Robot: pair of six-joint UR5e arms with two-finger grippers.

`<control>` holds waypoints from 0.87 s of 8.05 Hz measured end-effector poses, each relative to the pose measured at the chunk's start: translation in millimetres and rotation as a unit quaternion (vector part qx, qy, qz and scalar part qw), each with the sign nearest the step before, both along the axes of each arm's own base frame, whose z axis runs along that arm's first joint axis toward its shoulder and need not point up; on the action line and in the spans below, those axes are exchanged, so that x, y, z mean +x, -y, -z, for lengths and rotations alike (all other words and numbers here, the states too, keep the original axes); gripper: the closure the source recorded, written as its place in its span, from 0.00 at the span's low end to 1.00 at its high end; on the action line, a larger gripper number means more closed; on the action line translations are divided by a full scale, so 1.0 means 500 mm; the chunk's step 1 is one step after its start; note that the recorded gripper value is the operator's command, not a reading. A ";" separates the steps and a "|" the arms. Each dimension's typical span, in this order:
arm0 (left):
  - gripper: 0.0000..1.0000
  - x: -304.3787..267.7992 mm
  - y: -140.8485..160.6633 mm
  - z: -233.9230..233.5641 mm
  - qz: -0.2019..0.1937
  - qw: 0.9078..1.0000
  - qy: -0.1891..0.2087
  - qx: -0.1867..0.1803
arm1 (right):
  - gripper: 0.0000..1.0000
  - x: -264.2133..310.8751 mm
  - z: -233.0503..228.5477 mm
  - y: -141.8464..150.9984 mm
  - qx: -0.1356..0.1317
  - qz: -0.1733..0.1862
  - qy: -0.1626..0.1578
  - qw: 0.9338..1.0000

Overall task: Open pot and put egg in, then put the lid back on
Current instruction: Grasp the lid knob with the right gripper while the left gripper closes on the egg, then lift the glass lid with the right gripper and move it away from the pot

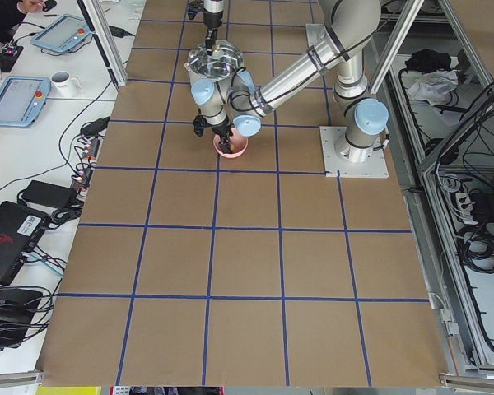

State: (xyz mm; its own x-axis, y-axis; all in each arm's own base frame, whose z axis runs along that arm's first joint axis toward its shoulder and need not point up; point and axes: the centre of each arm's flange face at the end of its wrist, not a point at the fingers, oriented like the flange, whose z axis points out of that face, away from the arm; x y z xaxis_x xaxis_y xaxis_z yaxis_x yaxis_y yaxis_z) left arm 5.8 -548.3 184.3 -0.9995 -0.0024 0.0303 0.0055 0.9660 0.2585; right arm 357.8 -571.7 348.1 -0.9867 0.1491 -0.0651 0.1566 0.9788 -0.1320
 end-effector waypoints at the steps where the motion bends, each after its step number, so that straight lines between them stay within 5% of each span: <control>1: 0.19 0.000 0.001 0.002 0.000 1.000 0.000 0.000 | 0.81 0.000 -0.004 -0.001 0.000 -0.001 0.001 1.000; 6: 0.26 -0.001 0.002 0.013 -0.001 1.000 -0.004 0.003 | 0.89 -0.068 -0.142 0.017 0.013 -0.022 -0.006 1.000; 7: 0.34 -0.001 0.003 0.017 -0.001 1.000 -0.004 0.002 | 0.89 -0.129 -0.171 0.026 0.021 -0.034 -0.012 0.999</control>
State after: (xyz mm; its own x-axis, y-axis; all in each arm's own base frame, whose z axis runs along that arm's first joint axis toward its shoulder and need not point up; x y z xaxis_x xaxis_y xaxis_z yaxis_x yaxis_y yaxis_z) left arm 5.5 -550.0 175.9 -0.9992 -0.0044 0.0388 0.0059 0.9649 0.2625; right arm 293.1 -584.7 433.8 -0.9959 0.0831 -0.0359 0.0862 0.9919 -0.0938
